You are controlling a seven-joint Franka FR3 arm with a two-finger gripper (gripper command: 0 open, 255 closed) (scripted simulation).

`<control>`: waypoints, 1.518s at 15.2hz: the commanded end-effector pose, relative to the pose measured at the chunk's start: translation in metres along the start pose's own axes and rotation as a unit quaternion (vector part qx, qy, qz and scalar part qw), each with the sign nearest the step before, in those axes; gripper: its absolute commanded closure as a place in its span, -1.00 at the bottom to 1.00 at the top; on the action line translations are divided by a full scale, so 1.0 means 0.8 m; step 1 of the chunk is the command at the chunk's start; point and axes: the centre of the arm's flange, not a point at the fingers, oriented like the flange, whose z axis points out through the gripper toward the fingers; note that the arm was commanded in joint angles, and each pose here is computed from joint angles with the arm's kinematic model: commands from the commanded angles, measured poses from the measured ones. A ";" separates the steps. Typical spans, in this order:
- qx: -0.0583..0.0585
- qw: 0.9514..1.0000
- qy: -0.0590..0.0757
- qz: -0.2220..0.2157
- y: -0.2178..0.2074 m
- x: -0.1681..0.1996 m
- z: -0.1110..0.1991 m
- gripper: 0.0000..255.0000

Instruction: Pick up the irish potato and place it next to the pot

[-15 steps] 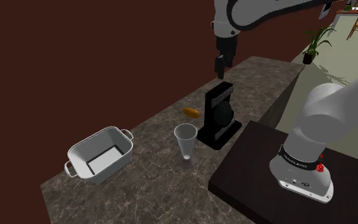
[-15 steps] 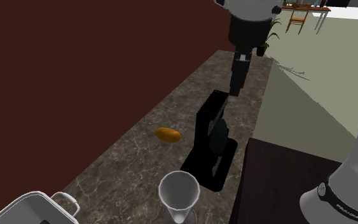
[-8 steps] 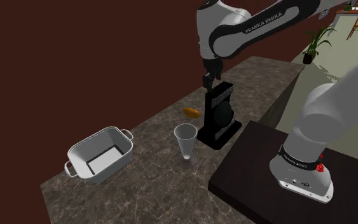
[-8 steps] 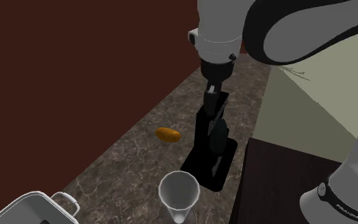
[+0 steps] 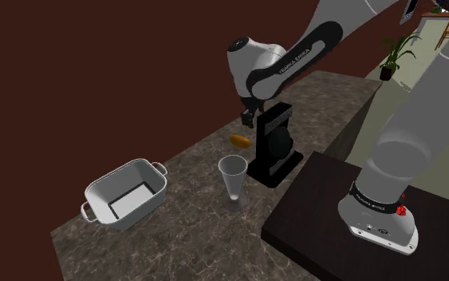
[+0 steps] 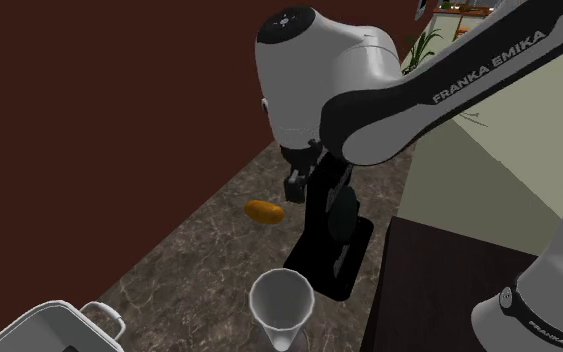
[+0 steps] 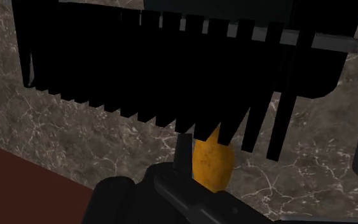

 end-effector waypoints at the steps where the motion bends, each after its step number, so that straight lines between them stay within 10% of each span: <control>1: -0.010 1.000 -0.005 0.002 -0.009 0.019 0.034 -1.00; 18: -0.104 0.994 -0.028 0.018 -0.042 0.176 0.276 -1.00; 23: -0.108 0.994 -0.029 0.019 -0.037 0.180 0.312 -1.00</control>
